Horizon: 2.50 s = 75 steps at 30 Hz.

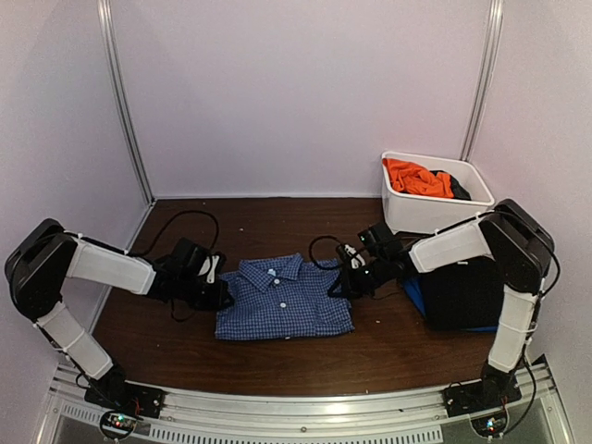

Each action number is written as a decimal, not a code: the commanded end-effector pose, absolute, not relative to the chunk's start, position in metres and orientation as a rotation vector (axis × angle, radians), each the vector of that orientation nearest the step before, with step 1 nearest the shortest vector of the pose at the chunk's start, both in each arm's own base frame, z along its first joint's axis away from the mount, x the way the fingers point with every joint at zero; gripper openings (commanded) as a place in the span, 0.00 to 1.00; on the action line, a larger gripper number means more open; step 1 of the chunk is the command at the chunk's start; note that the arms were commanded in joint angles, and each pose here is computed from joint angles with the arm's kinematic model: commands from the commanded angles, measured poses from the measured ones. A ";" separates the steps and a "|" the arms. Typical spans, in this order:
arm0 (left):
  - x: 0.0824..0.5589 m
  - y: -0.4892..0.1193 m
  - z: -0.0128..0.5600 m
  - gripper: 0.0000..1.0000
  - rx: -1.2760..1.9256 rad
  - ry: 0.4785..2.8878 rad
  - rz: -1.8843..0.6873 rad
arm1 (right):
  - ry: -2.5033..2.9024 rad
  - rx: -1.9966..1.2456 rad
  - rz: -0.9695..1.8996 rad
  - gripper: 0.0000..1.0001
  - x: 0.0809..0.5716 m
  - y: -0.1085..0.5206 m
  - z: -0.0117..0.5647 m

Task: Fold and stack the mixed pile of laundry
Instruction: Pick up the square-folded shirt from the center of the board, then place the square-folded shirt at the corner of the board.

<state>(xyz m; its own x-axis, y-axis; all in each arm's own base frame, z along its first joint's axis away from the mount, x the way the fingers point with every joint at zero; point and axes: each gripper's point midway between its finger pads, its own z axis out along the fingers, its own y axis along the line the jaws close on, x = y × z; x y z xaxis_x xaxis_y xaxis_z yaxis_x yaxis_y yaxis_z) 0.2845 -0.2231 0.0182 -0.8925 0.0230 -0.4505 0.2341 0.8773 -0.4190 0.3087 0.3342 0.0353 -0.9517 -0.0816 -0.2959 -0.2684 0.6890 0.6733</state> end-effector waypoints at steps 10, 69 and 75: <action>0.287 -0.238 0.029 0.36 0.109 2.636 -0.601 | 2.643 -0.294 0.852 0.00 0.310 0.288 0.050; 0.272 -0.681 0.183 0.00 0.781 1.879 -1.439 | 2.101 0.488 -0.673 0.00 0.260 -0.089 0.258; 0.262 -0.703 0.171 0.00 0.799 1.815 -1.530 | 2.113 0.590 -0.790 0.00 0.256 -0.112 0.249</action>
